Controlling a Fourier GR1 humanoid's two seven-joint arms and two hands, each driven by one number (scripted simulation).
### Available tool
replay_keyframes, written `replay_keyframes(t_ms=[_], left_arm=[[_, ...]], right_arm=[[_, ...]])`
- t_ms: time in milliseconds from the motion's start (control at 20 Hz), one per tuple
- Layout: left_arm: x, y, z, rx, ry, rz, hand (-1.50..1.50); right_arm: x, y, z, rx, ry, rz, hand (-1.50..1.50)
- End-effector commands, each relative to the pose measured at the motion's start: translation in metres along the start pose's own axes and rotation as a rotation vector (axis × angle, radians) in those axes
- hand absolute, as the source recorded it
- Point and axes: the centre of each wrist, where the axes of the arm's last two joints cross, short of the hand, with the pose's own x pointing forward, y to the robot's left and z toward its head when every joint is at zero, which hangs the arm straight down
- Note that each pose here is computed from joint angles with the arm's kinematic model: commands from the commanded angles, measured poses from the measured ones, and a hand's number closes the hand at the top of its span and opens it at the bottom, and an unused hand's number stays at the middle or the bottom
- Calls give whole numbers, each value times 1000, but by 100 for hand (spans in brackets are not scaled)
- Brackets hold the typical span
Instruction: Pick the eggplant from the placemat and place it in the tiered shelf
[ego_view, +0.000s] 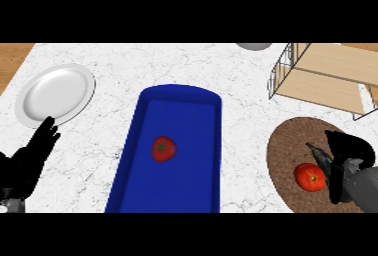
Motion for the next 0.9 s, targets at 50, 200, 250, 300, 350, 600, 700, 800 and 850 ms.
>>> replay_keyframes(t_ms=[50,200,250,300,350,600,700,800,850], left_arm=[[-10,-5,-4,-15,9,0,0],[5,9,-3,5,0,-14,0],[-2,-2,0,4,4,-18,0],[7,-13,-2,-6,0,-2,0],[6,-12,-16,-2,-3,-5,0],[19,-14,-10,-4,1,-18,0],[5,-14,1,2,2,-15,0],[-6,-2,-6,13,4,-11,0],[-8,-12,5,-12,4,-13,0]], right_arm=[[-12,18,-10,6,25,-38,150],[-19,22,-18,52,-16,1,150],[1,14,-13,27,-34,8,150],[-17,28,-9,10,-45,33,150],[-9,19,-11,21,-38,58,150],[0,21,-9,-79,-48,75,150],[-7,10,-2,-128,-65,54,150],[-8,-10,8,-207,-177,9,150],[17,-5,9,-255,-249,-38,150]])
